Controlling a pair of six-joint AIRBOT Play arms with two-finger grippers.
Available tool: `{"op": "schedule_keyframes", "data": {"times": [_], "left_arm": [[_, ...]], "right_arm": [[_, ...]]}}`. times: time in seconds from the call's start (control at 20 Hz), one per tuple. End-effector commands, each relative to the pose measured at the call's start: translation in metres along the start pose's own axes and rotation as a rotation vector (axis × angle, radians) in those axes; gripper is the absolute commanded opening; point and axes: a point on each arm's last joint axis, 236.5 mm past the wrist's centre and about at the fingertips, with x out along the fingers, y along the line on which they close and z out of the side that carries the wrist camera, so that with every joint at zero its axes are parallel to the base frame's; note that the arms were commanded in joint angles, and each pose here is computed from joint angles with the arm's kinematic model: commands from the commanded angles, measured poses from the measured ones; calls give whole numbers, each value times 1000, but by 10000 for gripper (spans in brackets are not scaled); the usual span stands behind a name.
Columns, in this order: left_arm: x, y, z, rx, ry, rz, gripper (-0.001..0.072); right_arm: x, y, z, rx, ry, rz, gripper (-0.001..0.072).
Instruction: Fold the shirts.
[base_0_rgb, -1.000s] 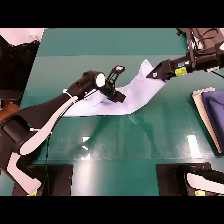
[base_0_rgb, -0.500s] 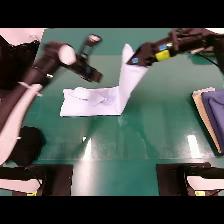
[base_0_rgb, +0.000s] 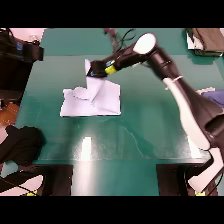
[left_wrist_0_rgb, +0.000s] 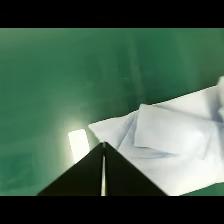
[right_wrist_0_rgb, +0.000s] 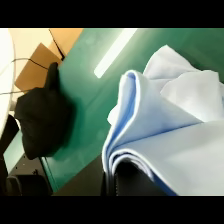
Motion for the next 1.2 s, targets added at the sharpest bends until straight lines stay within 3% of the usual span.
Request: {"op": "schedule_keyframes", "data": {"times": [0.0,0.1,0.15,0.2,0.25,0.45,0.6,0.75,1.15], "left_arm": [[-12,10,-5,-2,7,13,26],[-12,9,-6,-3,9,8,26],[-12,9,-6,-3,10,8,26],[-12,9,-6,-3,12,7,26],[-12,8,-8,-3,18,6,26],[-13,8,-10,-3,27,5,26],[-13,7,-14,0,45,2,26],[-13,5,-14,-3,45,-8,26],[-13,-14,-10,-23,28,-86,26]], "right_arm": [[56,-6,-19,-14,48,15,15],[79,-10,-26,-6,48,12,30],[87,-13,-27,2,36,10,212],[95,-13,-30,0,29,16,536],[98,-8,-29,19,19,37,673],[72,25,-6,-45,-39,130,672],[24,2,5,-51,-67,59,655],[-30,-41,-24,-13,27,-31,655],[-91,-206,-135,514,-18,-249,655]]}}
